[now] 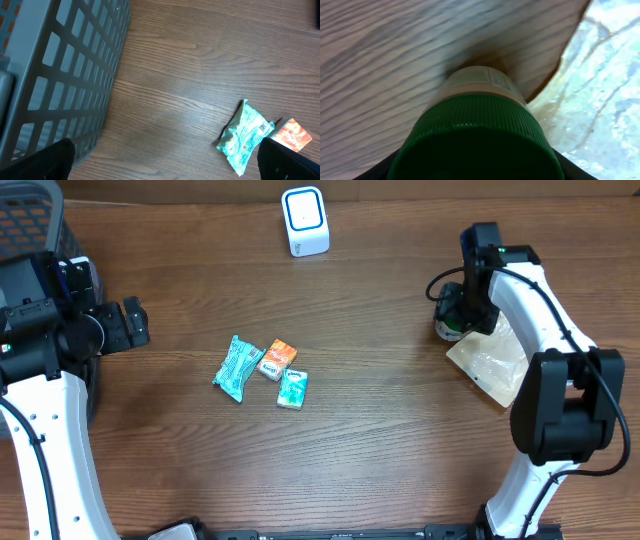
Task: Scan the item barcode
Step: 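Carry the jar right and set it down beside the bag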
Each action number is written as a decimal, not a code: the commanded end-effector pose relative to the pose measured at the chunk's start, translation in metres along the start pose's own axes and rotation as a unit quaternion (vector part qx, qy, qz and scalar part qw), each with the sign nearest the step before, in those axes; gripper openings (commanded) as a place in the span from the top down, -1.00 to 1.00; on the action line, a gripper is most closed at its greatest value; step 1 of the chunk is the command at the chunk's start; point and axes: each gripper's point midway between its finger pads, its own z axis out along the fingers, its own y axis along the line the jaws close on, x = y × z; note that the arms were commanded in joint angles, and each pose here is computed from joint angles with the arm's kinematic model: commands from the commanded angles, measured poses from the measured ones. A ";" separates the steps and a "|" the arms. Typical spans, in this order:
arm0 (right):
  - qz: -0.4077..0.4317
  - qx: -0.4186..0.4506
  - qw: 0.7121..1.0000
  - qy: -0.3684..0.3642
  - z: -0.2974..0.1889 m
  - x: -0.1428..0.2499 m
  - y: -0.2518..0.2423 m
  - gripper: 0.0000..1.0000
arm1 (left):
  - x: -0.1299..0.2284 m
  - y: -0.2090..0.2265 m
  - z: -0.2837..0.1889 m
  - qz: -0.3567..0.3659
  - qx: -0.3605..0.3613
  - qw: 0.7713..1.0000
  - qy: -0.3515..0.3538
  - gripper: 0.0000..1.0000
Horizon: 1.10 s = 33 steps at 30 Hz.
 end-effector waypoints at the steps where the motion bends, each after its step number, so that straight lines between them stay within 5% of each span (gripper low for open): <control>1: 0.017 0.006 1.000 -0.018 -0.006 -0.012 -0.016 -0.32 | -0.002 -0.004 0.000 0.008 0.006 1.000 -0.003 -0.99; 6: 0.021 -0.007 1.000 -0.008 -0.006 -0.010 -0.018 -0.99 | -0.002 -0.004 0.000 0.008 0.006 1.000 -0.003 -0.99; 14: 0.008 -0.022 0.999 -0.023 -0.060 -0.024 -0.010 -1.00 | -0.002 -0.004 0.000 0.008 0.006 1.000 -0.003 -0.99; 21: -0.051 -0.131 0.989 -0.034 -0.139 -0.015 0.044 -1.00 | -0.002 -0.004 0.000 0.008 0.006 1.000 -0.003 -0.99; 28: -0.117 -0.221 0.968 0.032 -0.136 0.036 0.116 -1.00 | -0.002 -0.004 0.000 0.008 0.006 1.000 -0.003 -0.99; 33: -0.158 -0.224 0.959 0.074 -0.110 0.083 0.157 -0.77 | -0.002 -0.004 0.000 0.008 0.006 1.000 -0.003 -0.99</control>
